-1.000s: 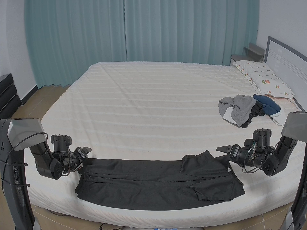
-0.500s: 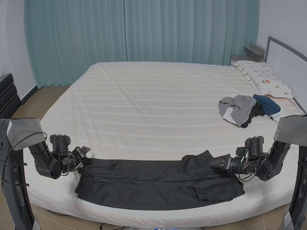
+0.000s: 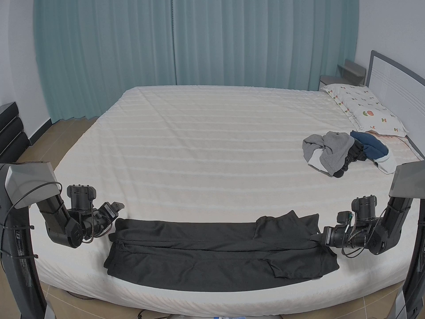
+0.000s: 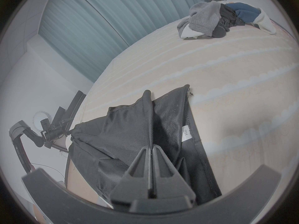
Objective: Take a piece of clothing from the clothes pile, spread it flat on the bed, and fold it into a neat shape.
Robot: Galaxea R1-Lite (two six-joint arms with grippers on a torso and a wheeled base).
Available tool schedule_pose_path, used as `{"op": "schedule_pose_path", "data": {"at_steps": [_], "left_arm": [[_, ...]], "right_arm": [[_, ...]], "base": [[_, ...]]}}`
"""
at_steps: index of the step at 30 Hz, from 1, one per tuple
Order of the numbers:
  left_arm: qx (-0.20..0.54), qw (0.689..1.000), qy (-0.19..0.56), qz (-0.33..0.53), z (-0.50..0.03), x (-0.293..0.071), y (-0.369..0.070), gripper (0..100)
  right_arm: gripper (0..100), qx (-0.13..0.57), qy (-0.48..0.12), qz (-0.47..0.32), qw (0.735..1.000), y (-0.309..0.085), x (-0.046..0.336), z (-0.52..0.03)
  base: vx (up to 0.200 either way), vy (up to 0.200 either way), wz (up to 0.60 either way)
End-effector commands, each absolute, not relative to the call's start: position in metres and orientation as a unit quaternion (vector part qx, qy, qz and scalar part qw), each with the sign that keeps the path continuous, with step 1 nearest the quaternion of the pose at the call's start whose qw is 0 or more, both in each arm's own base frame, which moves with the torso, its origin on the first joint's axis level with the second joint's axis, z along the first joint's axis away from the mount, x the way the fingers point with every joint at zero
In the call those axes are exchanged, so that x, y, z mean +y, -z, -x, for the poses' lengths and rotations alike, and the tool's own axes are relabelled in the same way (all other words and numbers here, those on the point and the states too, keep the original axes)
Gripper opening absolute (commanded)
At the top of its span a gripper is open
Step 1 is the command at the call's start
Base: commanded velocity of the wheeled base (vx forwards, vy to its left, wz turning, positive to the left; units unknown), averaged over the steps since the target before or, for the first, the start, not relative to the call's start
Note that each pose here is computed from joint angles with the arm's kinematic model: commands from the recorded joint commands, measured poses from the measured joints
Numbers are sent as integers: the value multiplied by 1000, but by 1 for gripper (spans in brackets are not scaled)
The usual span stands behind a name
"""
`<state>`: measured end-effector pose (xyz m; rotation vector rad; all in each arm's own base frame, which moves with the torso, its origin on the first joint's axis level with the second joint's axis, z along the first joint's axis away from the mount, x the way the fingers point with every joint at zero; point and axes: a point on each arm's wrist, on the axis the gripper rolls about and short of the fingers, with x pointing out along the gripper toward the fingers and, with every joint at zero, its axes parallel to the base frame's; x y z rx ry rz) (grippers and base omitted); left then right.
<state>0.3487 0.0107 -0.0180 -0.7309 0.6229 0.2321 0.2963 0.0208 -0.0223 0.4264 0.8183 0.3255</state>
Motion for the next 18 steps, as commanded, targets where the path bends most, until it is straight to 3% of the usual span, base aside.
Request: {"op": "schedule_pose_path", "data": {"at_steps": [1, 18], "left_arm": [[291, 885, -106, 347, -344, 10, 7, 100], [365, 872, -103, 310, -306, 0, -4, 100]], "right_arm": [[0, 387, -153, -206, 886, 16, 17, -293], [0, 395, -154, -208, 881, 18, 17, -286]], "base": [[0, 0, 0], [0, 0, 0]]}}
